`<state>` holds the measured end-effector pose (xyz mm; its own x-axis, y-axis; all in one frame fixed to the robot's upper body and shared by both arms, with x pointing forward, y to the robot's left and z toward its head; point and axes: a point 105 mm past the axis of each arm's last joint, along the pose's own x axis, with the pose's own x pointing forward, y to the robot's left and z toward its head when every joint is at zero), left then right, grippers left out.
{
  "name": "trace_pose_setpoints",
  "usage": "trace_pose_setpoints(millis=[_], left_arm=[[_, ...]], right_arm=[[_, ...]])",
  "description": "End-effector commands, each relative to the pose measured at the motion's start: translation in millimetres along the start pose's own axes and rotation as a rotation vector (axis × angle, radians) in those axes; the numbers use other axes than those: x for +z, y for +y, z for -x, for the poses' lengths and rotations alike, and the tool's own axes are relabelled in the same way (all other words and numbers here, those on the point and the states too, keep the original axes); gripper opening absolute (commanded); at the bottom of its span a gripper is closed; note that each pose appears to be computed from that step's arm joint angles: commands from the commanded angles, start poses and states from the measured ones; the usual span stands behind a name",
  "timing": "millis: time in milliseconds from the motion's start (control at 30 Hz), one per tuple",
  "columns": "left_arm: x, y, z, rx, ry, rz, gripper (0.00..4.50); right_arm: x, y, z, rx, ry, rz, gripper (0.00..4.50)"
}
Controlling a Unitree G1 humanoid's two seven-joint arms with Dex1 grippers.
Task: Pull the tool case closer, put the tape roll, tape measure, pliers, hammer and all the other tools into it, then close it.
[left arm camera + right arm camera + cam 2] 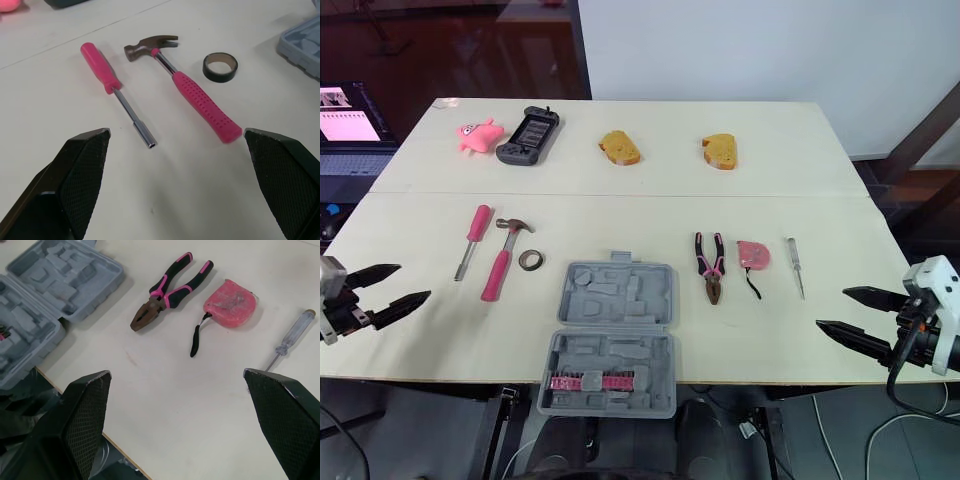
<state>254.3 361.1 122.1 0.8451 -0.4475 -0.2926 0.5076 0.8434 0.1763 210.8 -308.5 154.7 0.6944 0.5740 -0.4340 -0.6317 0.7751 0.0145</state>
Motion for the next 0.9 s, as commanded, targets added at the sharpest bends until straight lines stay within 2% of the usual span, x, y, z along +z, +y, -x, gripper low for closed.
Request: trace_pose_setpoints(millis=[33,167,300,433,533,633,767,900], left_arm=[[24.1,-1.8,1.0,0.011,-0.065,-0.015,4.5],[38.0,-16.0,-3.7,0.024,-0.094,0.012,4.5],[48.8,-36.7,-5.2,0.019,-0.102,-0.015,4.5],[57.2,-52.8,-10.2,0.034,-0.115,0.085,4.5],[64.1,-66.6,-12.6,0.027,-0.115,0.082,4.5],[62.8,-78.4,-15.9,0.011,-0.068,0.078,4.5],[62.7,-83.6,-27.2,0.004,-0.025,0.003,4.5],[64.8,-74.7,-60.8,-0.165,0.104,-0.099,4.5]], right_arm=[[31.3,21.2,-14.8,0.107,-0.036,0.064,4.47],[62.6,48.0,-41.5,0.25,-0.052,0.111,4.47],[80.1,64.7,-64.7,0.307,-0.01,0.199,4.47],[94.9,87.8,-86.5,0.358,0.015,0.319,4.47],[112.3,109.6,-94.0,0.423,-0.012,0.385,4.47],[120.0,115.6,-101.9,0.395,-0.004,0.477,4.47],[118.4,121.5,-105.9,0.404,0.037,0.499,4.47],[119.1,127.4,-114.3,0.421,0.041,0.479,4.47]])
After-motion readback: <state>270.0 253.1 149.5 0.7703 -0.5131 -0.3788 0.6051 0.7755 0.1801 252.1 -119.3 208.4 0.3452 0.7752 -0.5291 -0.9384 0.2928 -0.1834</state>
